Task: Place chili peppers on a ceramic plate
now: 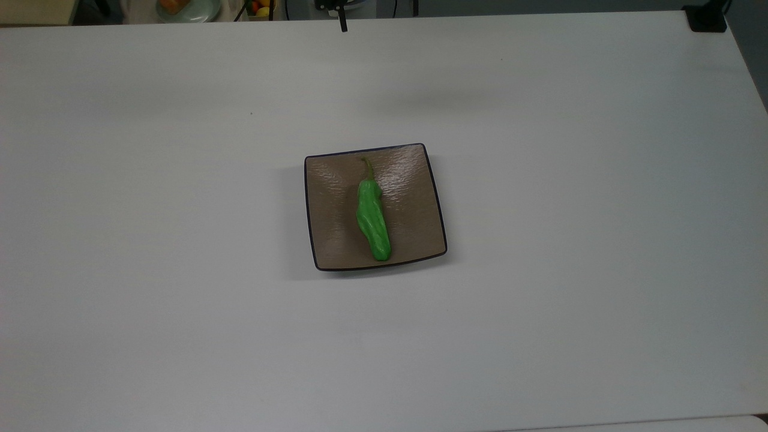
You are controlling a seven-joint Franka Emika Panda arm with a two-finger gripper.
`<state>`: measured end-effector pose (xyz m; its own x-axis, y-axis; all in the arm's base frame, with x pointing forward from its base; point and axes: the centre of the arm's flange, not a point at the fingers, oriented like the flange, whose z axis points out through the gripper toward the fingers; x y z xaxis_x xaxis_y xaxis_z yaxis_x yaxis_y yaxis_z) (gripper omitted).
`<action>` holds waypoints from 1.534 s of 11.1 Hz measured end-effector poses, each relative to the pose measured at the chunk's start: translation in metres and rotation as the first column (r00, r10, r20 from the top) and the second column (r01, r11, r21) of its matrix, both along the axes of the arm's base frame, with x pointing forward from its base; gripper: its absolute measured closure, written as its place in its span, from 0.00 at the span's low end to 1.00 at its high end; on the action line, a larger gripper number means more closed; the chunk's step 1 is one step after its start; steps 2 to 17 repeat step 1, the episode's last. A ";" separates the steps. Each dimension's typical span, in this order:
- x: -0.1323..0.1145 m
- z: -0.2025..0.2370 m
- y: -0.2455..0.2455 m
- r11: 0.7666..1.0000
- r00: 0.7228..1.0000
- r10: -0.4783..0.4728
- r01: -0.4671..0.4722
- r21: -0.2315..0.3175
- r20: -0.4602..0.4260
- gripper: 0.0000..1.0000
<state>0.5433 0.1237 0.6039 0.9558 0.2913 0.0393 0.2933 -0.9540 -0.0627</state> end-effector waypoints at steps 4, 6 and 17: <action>0.002 0.000 -0.002 1.000 1.000 -0.005 0.005 0.003 0.012 0.00; 0.002 0.000 -0.002 1.000 1.000 -0.005 0.005 0.003 0.012 0.00; 0.002 0.000 -0.002 1.000 1.000 -0.005 0.005 0.003 0.012 0.00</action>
